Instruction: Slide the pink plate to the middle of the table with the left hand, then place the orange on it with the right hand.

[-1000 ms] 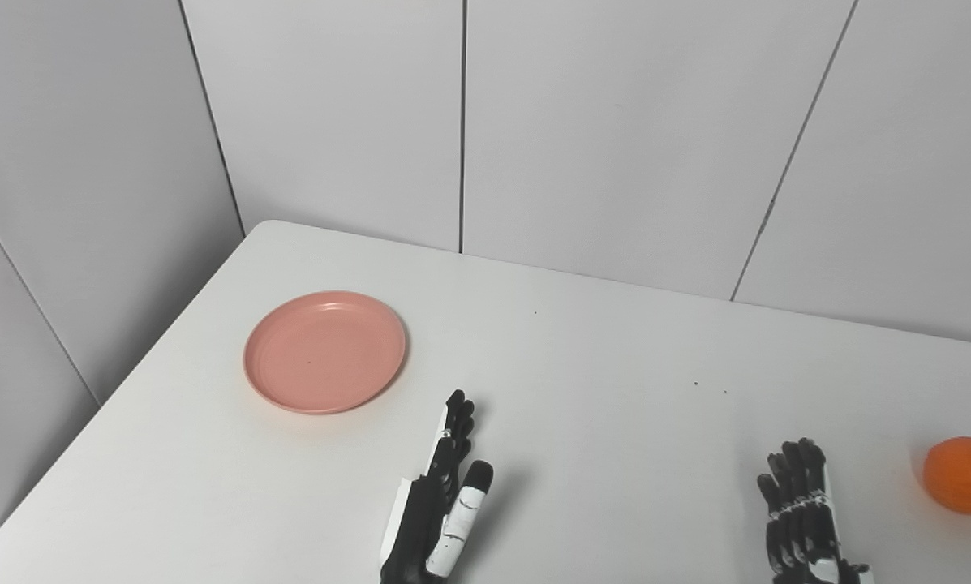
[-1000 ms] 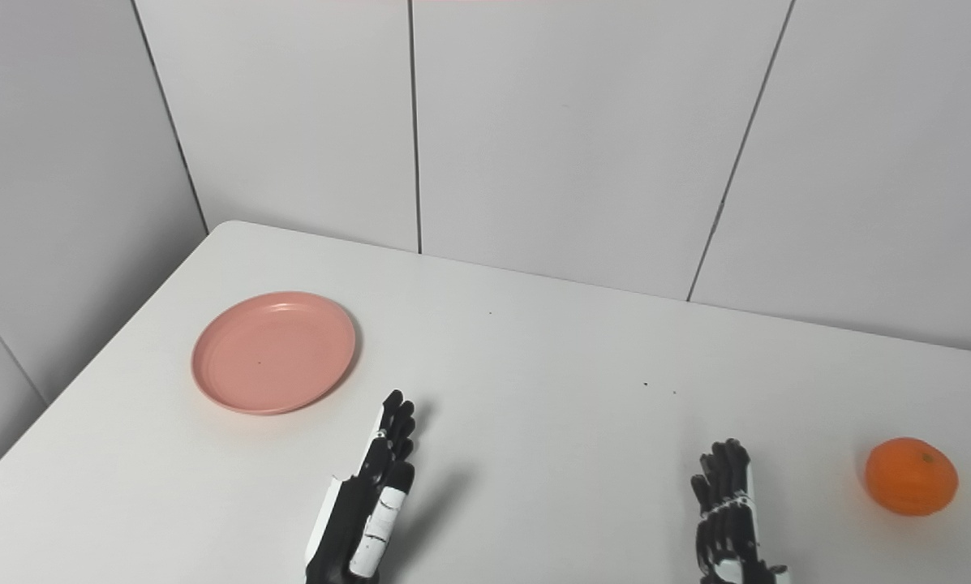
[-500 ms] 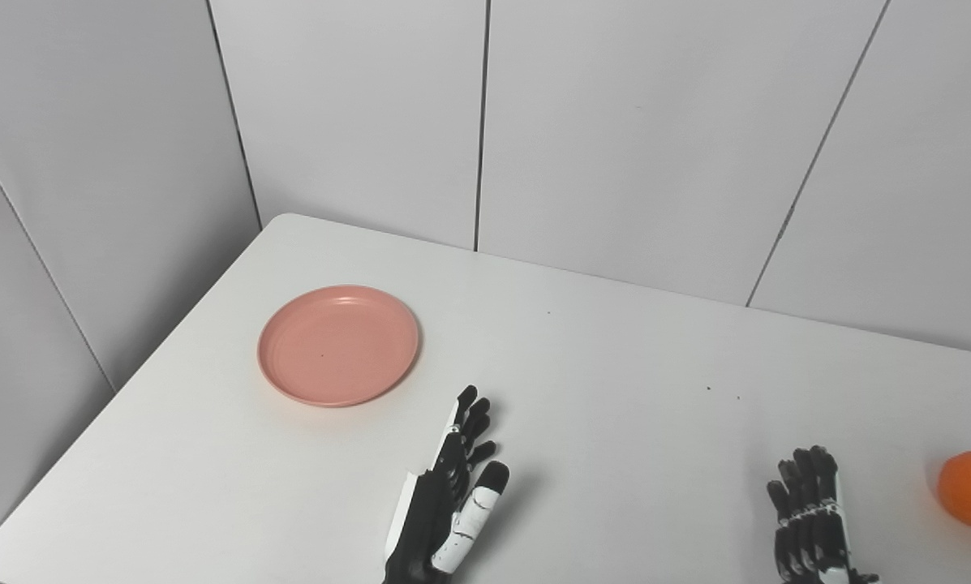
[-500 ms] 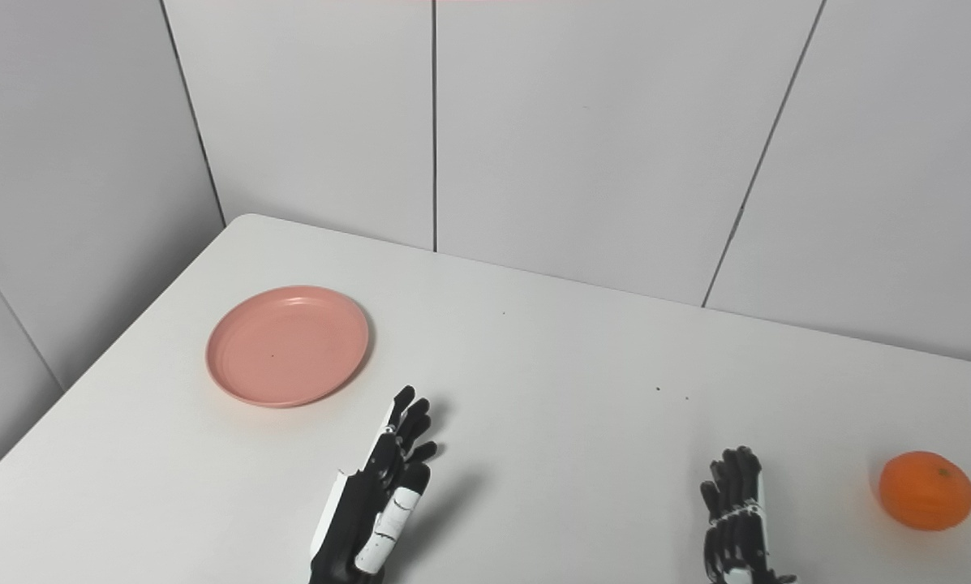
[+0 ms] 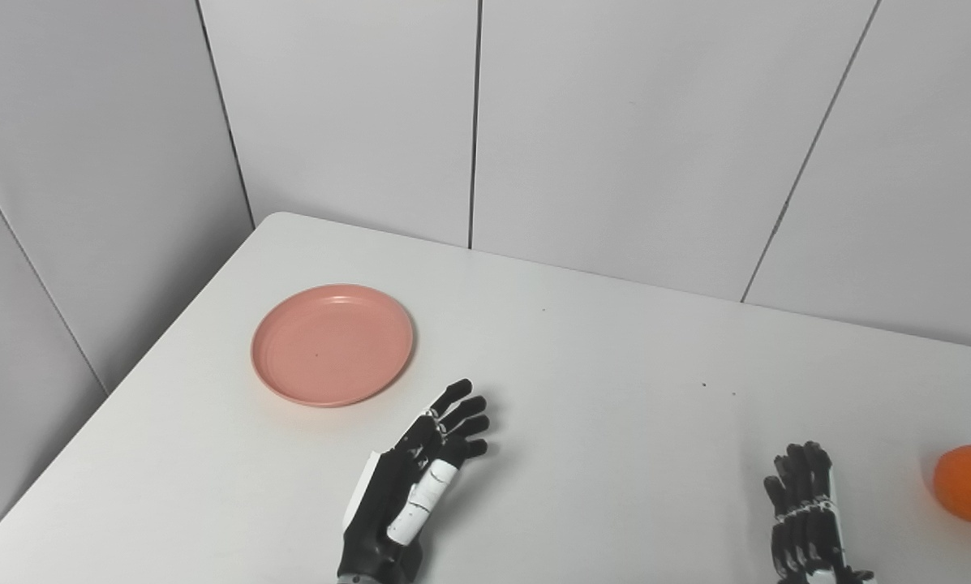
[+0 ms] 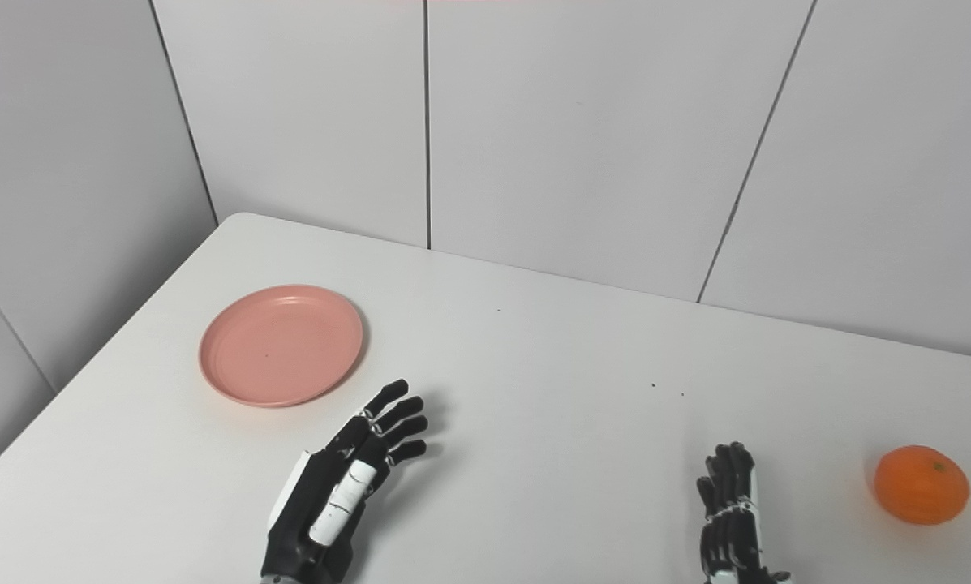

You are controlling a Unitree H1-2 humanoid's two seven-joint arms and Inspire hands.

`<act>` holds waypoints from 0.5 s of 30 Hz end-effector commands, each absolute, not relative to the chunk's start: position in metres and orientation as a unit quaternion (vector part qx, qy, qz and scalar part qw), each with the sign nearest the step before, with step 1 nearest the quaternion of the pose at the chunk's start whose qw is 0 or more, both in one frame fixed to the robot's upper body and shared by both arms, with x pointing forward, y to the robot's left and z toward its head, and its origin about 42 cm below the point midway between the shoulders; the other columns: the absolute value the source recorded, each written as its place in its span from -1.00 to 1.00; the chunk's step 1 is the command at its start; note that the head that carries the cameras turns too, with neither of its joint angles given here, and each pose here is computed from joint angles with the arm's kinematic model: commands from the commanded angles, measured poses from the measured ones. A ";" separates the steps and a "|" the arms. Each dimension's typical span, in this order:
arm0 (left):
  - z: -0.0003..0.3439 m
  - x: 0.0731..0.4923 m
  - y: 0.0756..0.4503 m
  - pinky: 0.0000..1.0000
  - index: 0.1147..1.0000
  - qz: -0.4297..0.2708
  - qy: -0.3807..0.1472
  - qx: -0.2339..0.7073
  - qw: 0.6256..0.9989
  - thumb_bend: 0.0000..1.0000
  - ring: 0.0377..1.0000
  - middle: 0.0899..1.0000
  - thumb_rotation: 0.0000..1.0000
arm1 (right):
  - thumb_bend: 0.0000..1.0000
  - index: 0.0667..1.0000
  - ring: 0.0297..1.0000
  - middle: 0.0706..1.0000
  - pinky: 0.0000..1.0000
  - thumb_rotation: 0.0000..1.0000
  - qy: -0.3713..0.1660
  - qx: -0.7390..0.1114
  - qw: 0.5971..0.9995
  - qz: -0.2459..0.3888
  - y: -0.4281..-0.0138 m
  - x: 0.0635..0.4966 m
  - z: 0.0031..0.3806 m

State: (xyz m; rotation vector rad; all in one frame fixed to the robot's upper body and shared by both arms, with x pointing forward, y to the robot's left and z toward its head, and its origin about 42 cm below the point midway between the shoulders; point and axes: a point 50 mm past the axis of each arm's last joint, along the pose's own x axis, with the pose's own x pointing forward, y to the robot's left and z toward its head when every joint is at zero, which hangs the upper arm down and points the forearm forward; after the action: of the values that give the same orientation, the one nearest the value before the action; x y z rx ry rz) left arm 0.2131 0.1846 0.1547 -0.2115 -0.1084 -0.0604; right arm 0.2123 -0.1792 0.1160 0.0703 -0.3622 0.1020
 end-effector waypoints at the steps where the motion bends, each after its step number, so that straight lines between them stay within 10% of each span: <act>1: 0.179 0.223 0.210 0.55 0.60 -0.073 -0.079 -0.057 0.993 1.00 0.61 0.63 0.41 | 0.71 1.00 1.00 0.96 1.00 1.00 -0.090 0.014 0.995 0.048 -0.198 0.179 0.069; 15: 0.238 0.272 0.221 0.70 0.75 -0.159 -0.127 -0.079 0.976 0.95 0.71 0.66 0.51 | 0.68 1.00 1.00 0.90 1.00 1.00 -0.088 0.015 0.995 0.053 -0.196 0.179 0.069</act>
State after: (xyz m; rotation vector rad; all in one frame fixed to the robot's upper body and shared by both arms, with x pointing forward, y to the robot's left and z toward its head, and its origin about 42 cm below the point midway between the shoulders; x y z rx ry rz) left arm 0.2691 0.2281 0.2245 -0.1363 -0.2102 -0.2581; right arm 0.2121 -0.1823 0.1130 0.0595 -0.3542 0.1070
